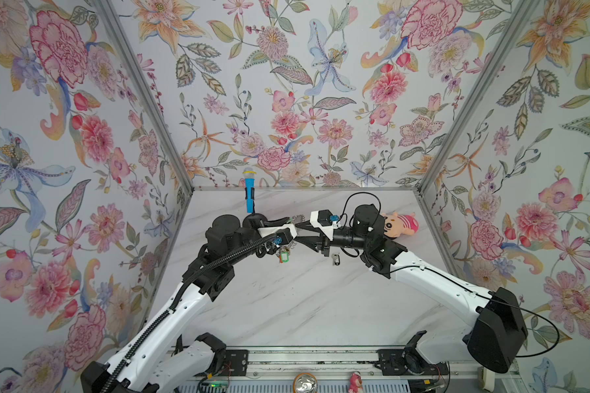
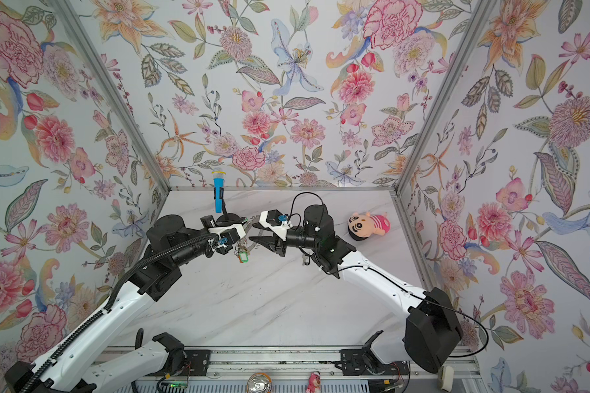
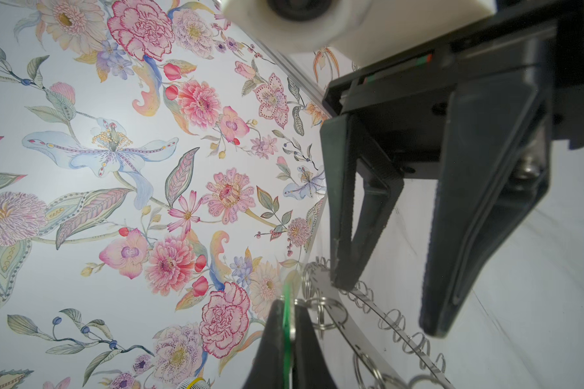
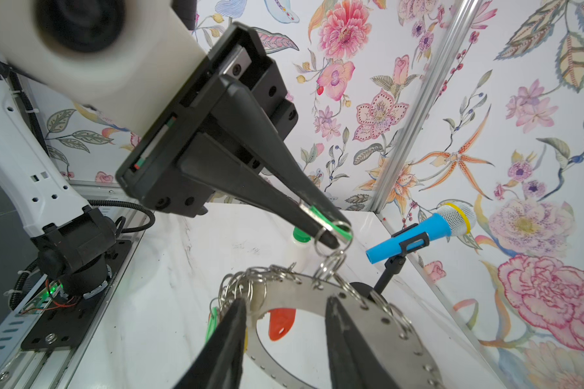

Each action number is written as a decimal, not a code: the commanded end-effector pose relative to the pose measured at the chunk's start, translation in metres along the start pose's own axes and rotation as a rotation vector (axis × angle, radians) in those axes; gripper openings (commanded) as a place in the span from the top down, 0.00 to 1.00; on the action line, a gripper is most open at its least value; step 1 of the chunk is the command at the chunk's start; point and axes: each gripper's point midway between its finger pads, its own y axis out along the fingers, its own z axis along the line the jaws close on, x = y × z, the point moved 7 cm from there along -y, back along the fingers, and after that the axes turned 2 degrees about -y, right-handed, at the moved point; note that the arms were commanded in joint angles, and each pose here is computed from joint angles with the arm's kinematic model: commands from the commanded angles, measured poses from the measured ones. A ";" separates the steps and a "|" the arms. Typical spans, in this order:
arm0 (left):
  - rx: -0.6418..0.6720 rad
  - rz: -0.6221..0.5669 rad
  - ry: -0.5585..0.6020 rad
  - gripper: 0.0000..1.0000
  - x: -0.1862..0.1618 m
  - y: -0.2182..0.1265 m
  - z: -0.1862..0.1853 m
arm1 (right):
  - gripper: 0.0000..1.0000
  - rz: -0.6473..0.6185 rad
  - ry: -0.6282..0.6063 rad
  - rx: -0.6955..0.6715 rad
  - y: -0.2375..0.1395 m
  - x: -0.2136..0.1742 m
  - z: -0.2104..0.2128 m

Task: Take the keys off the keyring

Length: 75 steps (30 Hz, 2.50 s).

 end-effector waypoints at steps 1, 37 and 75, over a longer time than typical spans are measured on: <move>0.039 -0.041 0.033 1.00 0.012 -0.005 0.015 | 0.57 -0.008 -0.059 -0.023 -0.013 0.015 0.001; -0.130 -0.123 0.256 1.00 0.025 0.006 0.012 | 0.60 0.032 -0.031 0.187 -0.007 0.002 -0.027; -0.103 -0.082 0.289 1.00 0.027 0.008 0.024 | 1.00 0.063 -0.023 0.191 -0.006 0.001 -0.023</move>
